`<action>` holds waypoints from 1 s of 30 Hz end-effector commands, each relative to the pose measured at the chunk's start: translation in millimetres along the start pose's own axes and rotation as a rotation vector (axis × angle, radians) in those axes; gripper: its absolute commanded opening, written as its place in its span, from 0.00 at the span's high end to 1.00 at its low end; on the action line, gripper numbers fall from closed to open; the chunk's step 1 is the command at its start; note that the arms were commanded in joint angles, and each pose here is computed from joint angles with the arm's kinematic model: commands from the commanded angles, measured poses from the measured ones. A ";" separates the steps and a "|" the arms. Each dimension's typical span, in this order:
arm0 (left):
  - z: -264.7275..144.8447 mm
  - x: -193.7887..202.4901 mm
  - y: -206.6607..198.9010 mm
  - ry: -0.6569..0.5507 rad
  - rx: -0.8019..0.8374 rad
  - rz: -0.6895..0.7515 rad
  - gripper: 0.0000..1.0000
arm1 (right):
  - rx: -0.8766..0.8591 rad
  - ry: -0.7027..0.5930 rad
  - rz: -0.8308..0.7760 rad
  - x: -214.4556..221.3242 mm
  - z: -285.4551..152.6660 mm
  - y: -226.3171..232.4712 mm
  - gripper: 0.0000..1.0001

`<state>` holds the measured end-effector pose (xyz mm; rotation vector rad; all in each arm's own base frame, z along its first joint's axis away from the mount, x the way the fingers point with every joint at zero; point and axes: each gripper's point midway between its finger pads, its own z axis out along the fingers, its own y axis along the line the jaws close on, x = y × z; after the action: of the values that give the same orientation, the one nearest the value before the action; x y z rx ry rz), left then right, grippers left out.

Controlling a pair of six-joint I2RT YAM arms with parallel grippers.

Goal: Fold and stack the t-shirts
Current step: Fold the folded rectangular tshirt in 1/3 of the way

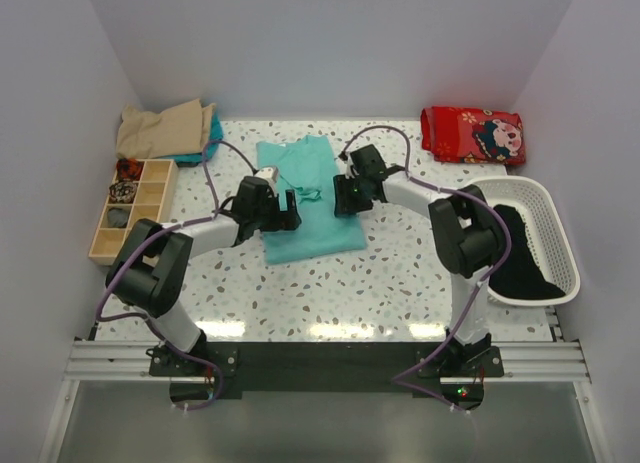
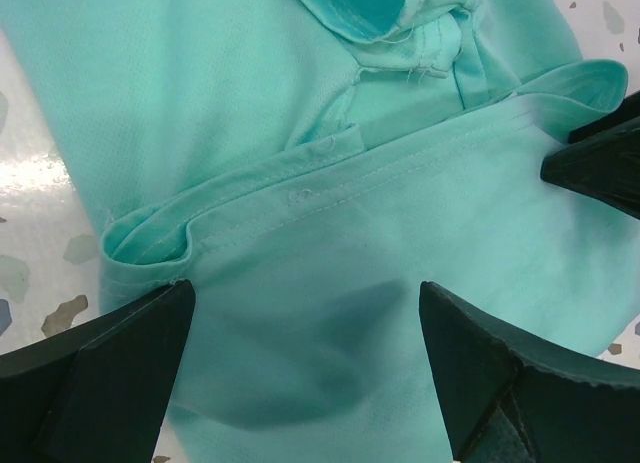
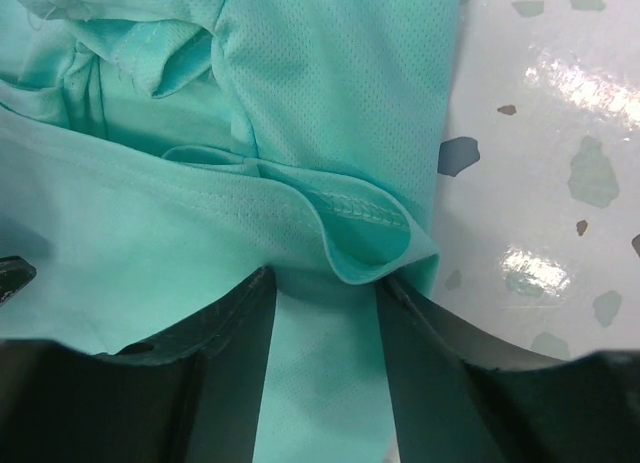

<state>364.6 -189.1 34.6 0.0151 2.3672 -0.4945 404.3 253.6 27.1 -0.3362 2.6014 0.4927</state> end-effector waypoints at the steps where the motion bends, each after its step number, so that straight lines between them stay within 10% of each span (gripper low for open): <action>1: -7.2 -27.5 1.0 -0.090 -0.006 0.062 0.00 | -0.033 -0.098 -0.040 -26.0 -24.0 4.5 0.48; 11: -61.7 -73.2 -15.7 -0.200 0.019 0.044 0.00 | 0.063 -0.244 -0.048 -59.0 -100.3 -7.5 0.38; 30: -84.7 56.8 18.2 -0.021 0.070 -0.195 0.01 | -0.089 -0.047 0.133 51.0 -80.8 -24.1 0.36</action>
<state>271.0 -145.9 40.9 -0.1727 2.3894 -0.6111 328.9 178.3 40.4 -0.1865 2.6574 0.5228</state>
